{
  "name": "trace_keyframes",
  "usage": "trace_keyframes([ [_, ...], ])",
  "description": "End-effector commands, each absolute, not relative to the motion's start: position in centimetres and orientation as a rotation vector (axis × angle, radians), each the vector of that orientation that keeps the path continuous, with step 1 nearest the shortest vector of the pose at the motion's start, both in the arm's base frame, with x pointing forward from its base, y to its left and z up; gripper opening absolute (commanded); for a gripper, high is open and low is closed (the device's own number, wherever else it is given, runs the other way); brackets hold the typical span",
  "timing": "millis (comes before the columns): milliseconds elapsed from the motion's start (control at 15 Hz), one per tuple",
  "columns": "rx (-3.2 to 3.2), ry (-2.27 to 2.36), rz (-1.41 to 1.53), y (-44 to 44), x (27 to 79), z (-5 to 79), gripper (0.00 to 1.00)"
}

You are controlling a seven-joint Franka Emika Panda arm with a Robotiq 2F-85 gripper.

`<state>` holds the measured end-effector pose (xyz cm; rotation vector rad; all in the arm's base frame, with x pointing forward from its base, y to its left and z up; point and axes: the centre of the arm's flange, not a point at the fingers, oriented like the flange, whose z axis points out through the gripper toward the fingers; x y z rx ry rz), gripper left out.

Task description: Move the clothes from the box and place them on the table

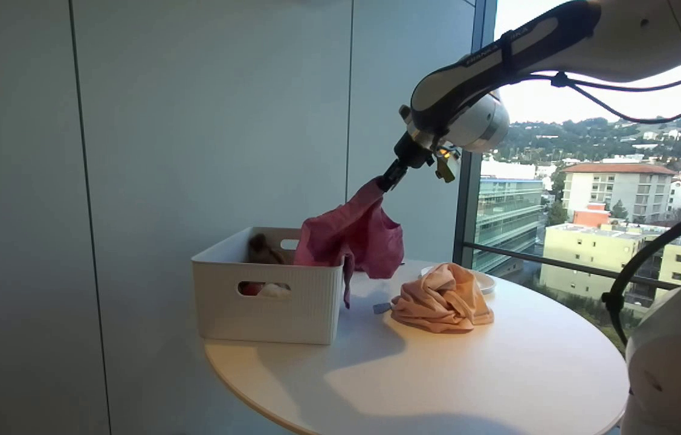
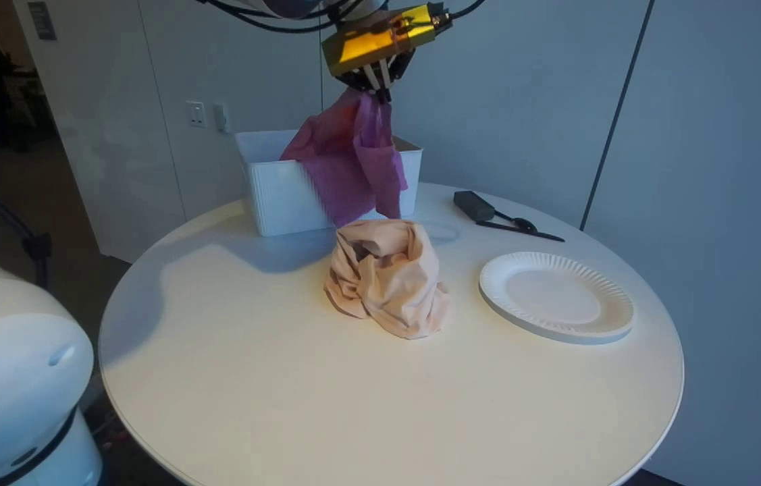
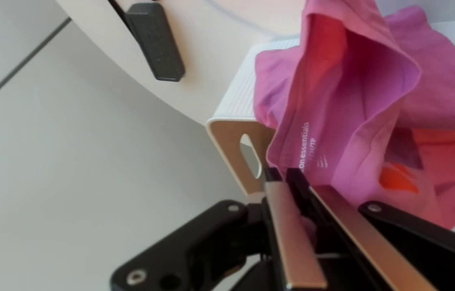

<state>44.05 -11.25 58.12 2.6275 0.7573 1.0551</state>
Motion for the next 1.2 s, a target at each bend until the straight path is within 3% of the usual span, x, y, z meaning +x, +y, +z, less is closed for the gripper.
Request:
trace_keyframes([
  [0, 2.527, 0.527, 1.102, -11.7, 39.6, 60.0, 0.13],
  [600, 2.36, -0.008, 0.962, -14.4, 30.5, 61.5, 0.12],
  [1133, 2.243, -0.174, 0.911, -13.8, 24.6, 63.3, 0.11],
])
